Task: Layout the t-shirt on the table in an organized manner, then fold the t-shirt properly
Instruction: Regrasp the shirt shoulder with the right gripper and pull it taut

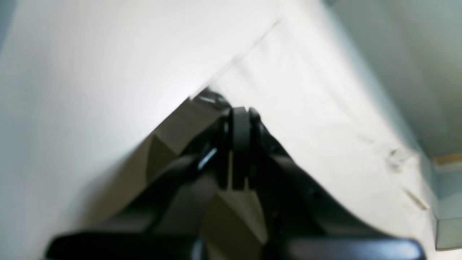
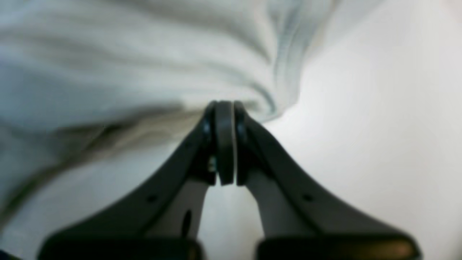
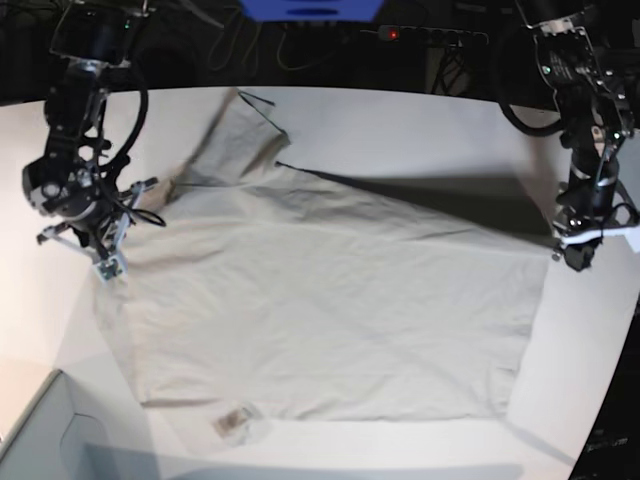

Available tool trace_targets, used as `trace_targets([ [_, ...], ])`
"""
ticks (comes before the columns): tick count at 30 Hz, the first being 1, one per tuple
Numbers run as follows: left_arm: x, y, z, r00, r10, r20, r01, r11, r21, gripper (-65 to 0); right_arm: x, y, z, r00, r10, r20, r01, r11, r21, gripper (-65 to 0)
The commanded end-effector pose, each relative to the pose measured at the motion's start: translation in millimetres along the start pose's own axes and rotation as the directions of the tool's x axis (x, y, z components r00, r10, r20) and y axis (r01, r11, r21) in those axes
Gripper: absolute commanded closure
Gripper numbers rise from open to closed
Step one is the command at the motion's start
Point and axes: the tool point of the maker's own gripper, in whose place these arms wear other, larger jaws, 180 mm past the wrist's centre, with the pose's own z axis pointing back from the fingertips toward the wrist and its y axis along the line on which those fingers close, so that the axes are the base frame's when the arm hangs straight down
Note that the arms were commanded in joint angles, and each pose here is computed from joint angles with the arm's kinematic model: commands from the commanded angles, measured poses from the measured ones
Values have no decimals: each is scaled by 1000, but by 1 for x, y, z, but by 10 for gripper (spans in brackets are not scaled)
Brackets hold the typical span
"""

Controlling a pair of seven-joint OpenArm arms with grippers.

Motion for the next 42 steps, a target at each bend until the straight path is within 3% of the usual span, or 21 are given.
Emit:
trace_targets([
  [1,29,-13,-1,997,-23,80,26,999,-39,-1,6,3,8,1000,-3,24,3,1000,-8,-57],
  [5,39,-28,-7,994,-23,103,31,997,-72,-1,-11,49,18,998,-57,8,56,997,61,-144],
  [10,39,-32,-9,995,-29,99,37,996,-81,-1,-47,101,26,991,-106,-76,117,981,153,-273],
  [15,35,-30,-8,995,-29,91,36,996,-78,-1,-71,131,35,989,-82,-125,107,971,211,-332],
  [19,31,-25,-10,997,-27,78,32,997,-66,-1,-68,157,39,992,-40,-116,71,959,276,-348],
  [24,22,-16,-12,998,-21,53,23,999,-46,-1,-49,178,43,994,-98,-54,111,926,360,-348],
  [31,18,-12,-10,999,-25,43,26,999,-38,-1,-37,197,45,997,-67,-25,72,910,409,-348],
  [42,10,-2,-4,999,-32,23,33,999,-18,-1,-52,217,31,994,-63,-88,96,882,462,-348],
])
